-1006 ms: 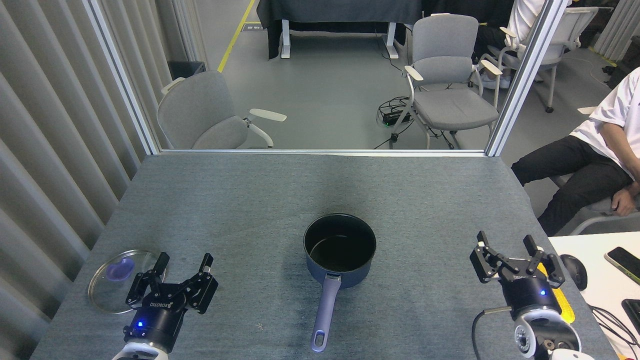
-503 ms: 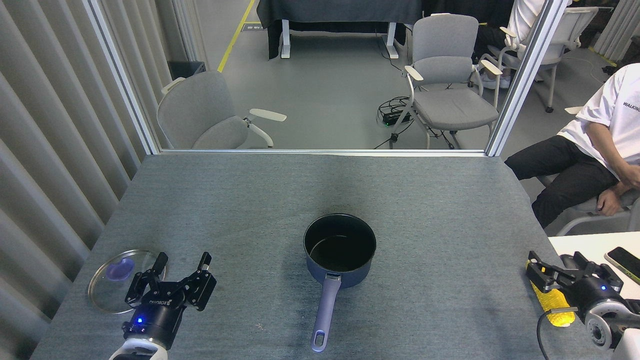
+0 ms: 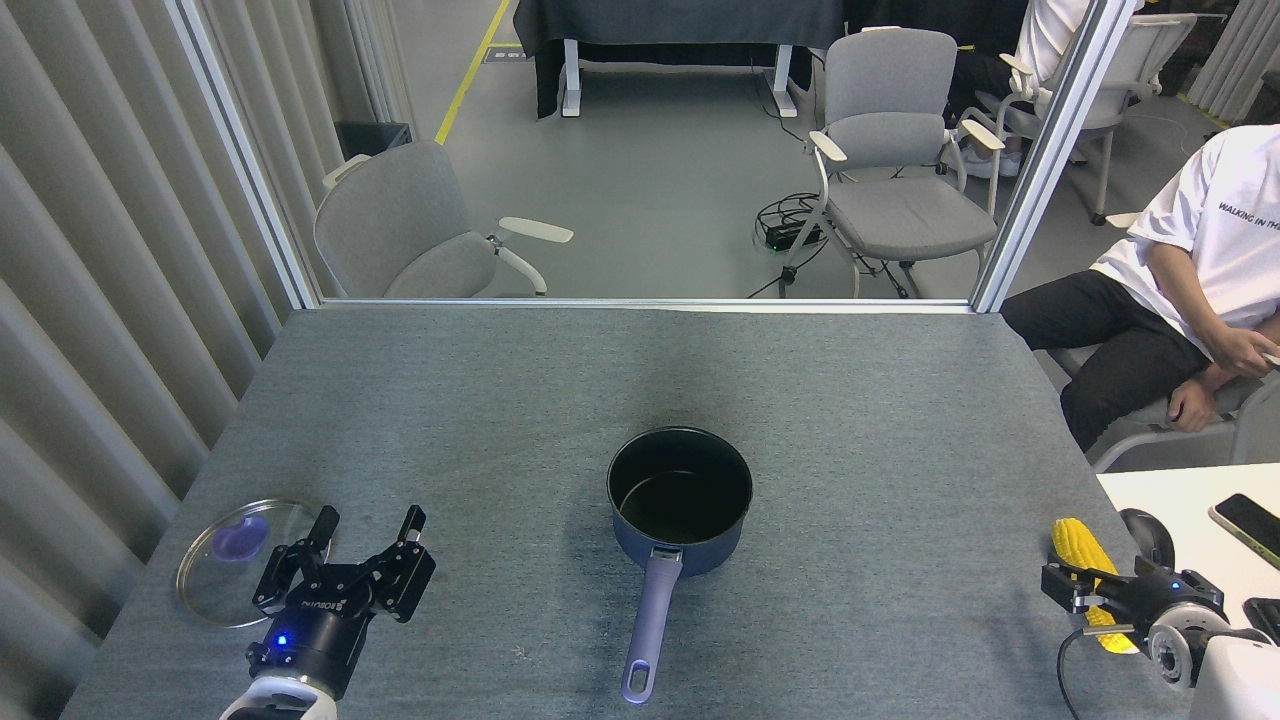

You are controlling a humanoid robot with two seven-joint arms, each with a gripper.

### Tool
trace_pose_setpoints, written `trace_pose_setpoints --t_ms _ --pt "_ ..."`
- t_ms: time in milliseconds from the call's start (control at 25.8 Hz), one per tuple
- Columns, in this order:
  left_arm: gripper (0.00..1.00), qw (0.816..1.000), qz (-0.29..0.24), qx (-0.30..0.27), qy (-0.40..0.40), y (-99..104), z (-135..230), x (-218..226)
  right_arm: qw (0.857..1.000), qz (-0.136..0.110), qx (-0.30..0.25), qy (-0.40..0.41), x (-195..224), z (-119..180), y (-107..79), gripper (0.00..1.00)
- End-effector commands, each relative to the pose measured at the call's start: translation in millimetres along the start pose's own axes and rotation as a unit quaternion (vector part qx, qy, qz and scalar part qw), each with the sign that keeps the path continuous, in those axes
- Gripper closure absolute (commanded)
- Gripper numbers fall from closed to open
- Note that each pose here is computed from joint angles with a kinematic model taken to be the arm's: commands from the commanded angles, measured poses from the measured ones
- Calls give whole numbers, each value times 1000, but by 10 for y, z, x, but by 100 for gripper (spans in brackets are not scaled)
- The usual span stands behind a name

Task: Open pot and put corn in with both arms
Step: 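Lower the right gripper onto the yellow corn cob and grasp it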

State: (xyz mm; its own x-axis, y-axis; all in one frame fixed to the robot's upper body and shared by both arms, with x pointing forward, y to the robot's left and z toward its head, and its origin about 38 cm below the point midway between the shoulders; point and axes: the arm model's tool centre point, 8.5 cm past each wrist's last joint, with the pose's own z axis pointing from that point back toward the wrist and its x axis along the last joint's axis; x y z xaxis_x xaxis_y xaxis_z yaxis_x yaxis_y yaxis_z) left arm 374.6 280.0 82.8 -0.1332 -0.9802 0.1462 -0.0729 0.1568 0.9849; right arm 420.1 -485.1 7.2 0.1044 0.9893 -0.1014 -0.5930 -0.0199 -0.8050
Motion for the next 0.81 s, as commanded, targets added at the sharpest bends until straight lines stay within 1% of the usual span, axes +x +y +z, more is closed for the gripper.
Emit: trace_pose_setpoints --t_ms 0,77,116,193,310,348,387,426,464,503,542,619,696,774 --pt "1 1000 1 0 0 0 0 1 1000 -3 15 12 -1 -22 93 2" --pt "1 1000 1 0 0 -2 0 6 1000 11 24 13 80 -53 138 2" --pt "1 1000 2 0 -1 -4 -1 12 999 19 34 11 151 -77 199 3" --pt "1 1000 1 0 -1 -2 0 7 999 22 48 13 209 -99 304 3" --pt "1 1000 2 -1 -2 -11 -1 17 999 20 47 9 207 -97 304 14" --pt "1 1000 2 0 -2 -5 -6 18 999 19 47 9 207 -97 304 19" --pt "1 1000 2 0 -2 -5 -6 18 999 19 47 9 207 -97 304 32" --pt "1 1000 2 0 -3 -5 -6 19 999 20 47 9 208 -97 300 50" --pt "1 1000 2 0 -4 -5 -6 21 999 19 48 9 200 -95 299 61" --pt "1 1000 2 0 -4 -5 -6 21 999 17 46 10 190 -95 279 69" --pt "1 1000 3 0 -4 -7 -7 26 999 17 42 10 178 -99 221 75" --pt "1 1000 3 -1 -4 -12 -7 25 999 15 33 11 164 -107 120 82" --pt "1 1000 3 -1 -5 -12 -7 26 1000 11 27 9 162 -104 80 90" --pt "1 1000 3 -1 -5 -12 -7 26 1000 -6 17 -3 182 -103 33 95"
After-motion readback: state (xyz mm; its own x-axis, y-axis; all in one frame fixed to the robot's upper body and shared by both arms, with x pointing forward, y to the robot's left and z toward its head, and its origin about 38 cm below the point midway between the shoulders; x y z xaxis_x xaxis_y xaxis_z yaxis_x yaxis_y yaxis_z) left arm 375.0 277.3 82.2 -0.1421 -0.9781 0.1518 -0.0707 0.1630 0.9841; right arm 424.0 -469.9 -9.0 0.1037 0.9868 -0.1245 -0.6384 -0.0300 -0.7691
